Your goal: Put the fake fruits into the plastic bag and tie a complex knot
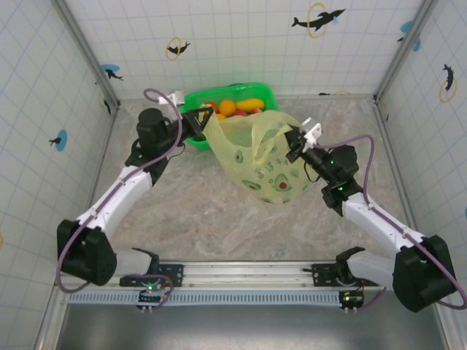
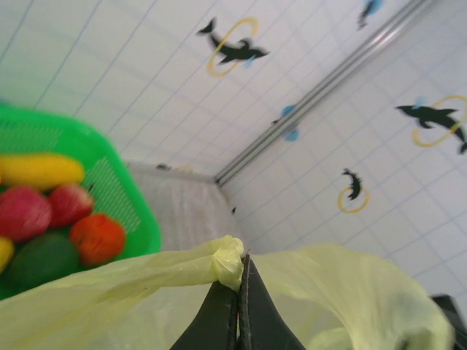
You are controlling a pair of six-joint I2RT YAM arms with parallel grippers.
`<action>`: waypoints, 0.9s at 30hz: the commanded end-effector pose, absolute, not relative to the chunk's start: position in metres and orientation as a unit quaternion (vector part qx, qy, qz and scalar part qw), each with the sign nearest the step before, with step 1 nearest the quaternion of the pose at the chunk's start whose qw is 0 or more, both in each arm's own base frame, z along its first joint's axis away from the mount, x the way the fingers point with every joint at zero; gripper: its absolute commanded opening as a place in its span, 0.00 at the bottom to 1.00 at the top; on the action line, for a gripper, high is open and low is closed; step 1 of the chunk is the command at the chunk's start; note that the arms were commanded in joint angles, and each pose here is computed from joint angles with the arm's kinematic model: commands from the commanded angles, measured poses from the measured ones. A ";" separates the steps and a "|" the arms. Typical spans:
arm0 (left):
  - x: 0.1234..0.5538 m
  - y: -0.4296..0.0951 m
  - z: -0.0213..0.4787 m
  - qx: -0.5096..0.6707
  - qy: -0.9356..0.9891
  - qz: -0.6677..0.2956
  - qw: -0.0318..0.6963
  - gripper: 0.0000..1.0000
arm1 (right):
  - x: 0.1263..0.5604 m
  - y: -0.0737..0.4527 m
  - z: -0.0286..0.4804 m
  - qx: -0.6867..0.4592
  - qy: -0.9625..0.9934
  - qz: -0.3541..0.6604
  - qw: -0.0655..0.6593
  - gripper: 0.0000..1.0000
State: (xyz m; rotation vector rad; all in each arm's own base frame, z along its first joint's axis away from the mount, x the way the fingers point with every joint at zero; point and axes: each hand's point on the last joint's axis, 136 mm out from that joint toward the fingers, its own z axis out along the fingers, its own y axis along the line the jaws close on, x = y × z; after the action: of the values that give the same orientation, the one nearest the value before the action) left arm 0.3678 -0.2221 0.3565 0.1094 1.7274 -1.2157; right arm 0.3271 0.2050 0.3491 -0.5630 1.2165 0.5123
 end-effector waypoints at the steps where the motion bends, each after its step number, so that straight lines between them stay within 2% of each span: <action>1: 0.335 -0.219 0.391 0.126 0.652 -0.497 0.559 0.00 | 0.325 0.169 0.384 -0.129 0.511 0.288 0.800 0.09; 4: 0.294 -0.225 0.394 0.201 0.608 -0.503 0.581 0.00 | 0.307 0.161 0.380 -0.101 0.481 0.330 0.806 0.12; 6: 0.266 -0.235 0.383 0.251 0.589 -0.503 0.581 0.00 | 0.298 0.160 0.364 -0.089 0.488 0.348 0.796 0.18; 9: 0.225 -0.254 0.348 0.312 0.590 -0.506 0.546 0.00 | 0.288 0.171 0.314 -0.116 0.544 0.339 0.759 0.40; 11: 0.202 -0.260 0.318 0.335 0.604 -0.504 0.519 0.00 | 0.278 0.167 0.276 -0.124 0.579 0.321 0.740 0.51; 12: 0.192 -0.262 0.308 0.346 0.605 -0.507 0.507 0.00 | 0.272 0.162 0.268 -0.120 0.582 0.320 0.738 0.54; 13: 0.183 -0.263 0.297 0.353 0.610 -0.507 0.496 0.00 | 0.264 0.157 0.262 -0.119 0.581 0.325 0.737 0.63; 14: 0.178 -0.263 0.287 0.354 0.616 -0.509 0.486 0.00 | 0.257 0.157 0.264 -0.131 0.576 0.325 0.739 0.67; 17: 0.174 -0.261 0.273 0.346 0.628 -0.509 0.476 0.00 | 0.248 0.168 0.267 -0.183 0.582 0.310 0.729 0.68; 22: 0.175 -0.263 0.269 0.338 0.637 -0.516 0.462 0.00 | 0.241 0.167 0.268 -0.195 0.592 0.305 0.720 0.69; 27: 0.176 -0.263 0.258 0.324 0.653 -0.516 0.450 0.00 | 0.244 0.157 0.213 -0.139 0.659 0.305 0.673 0.63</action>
State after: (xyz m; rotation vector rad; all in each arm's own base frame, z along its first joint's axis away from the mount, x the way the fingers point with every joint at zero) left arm 0.1780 -0.2626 0.2635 0.8030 1.6009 -1.2740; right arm 0.2419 0.1612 0.2509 -0.3717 1.3564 0.6835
